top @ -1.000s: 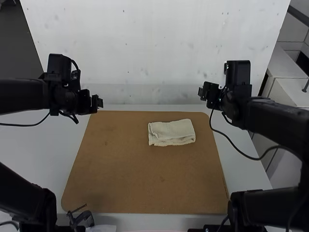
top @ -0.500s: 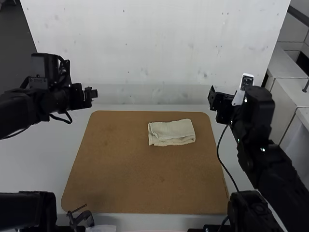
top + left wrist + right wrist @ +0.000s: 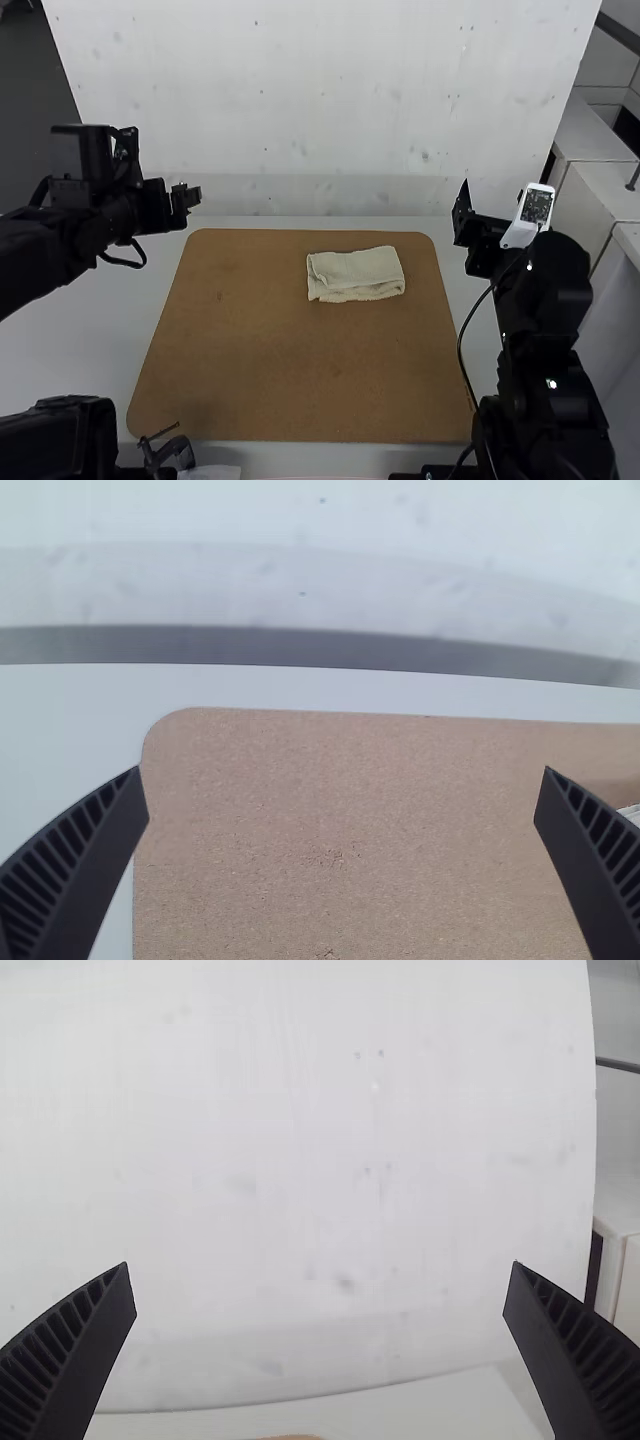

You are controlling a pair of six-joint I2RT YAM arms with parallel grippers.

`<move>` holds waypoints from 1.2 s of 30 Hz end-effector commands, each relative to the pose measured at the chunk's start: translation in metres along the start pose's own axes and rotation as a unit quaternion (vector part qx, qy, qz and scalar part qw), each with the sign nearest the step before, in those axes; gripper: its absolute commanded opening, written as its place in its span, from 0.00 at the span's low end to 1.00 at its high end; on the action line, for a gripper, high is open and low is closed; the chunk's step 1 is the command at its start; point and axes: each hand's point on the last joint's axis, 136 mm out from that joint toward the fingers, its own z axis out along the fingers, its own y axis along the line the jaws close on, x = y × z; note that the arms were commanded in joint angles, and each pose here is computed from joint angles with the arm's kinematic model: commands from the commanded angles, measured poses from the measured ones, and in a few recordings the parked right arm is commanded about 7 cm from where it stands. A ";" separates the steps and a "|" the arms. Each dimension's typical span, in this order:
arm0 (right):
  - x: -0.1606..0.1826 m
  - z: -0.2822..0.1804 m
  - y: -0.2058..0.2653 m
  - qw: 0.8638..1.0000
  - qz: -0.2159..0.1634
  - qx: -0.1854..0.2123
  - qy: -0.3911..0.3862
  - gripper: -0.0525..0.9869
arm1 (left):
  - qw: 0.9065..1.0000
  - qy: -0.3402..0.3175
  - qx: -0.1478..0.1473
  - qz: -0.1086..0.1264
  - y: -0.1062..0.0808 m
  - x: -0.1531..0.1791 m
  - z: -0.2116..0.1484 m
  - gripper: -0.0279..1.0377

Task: Fold the towel.

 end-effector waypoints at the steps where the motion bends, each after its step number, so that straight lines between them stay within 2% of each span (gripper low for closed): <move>1: -0.008 -0.004 0.001 1.000 -0.006 -0.006 -0.023 0.97 | 0.999 -0.037 0.022 0.008 -0.008 -0.009 -0.017 0.97; 7: -0.002 -0.003 0.002 1.000 -0.006 -0.007 -0.015 0.97 | 0.995 -0.087 0.047 0.012 -0.016 -0.007 -0.037 0.97; 9: 0.000 -0.003 0.001 1.000 -0.007 -0.005 -0.013 0.97 | 0.995 -0.090 0.047 0.002 -0.015 -0.004 -0.040 0.97; 15: 0.001 -0.002 0.001 1.000 -0.007 -0.005 -0.013 0.97 | 0.989 -0.137 0.045 0.010 -0.014 0.000 -0.059 0.97; 19: 0.002 -0.002 0.001 1.000 -0.007 -0.006 -0.012 0.97 | 0.979 -0.194 0.060 0.027 -0.021 -0.002 -0.081 0.97; 22: 0.002 -0.002 0.001 1.000 -0.007 -0.006 -0.012 0.97 | 0.964 -0.250 0.072 0.047 -0.026 0.000 -0.100 0.97; 24: 0.001 -0.002 0.001 1.000 -0.007 -0.006 -0.013 0.97 | 0.964 -0.248 0.080 0.054 -0.029 0.004 -0.097 0.97; 32: 0.008 -0.002 0.000 1.000 -0.008 -0.005 -0.004 0.97 | 0.967 -0.238 0.073 0.060 -0.026 0.010 -0.094 0.97; 33: 0.010 -0.001 0.000 1.000 -0.008 -0.004 -0.001 0.97 | 0.968 -0.234 0.070 0.060 -0.024 0.014 -0.091 0.97; 36: 0.018 0.000 -0.001 1.000 -0.009 -0.002 0.008 0.97 | 0.968 -0.232 0.048 0.080 -0.016 0.019 -0.085 0.97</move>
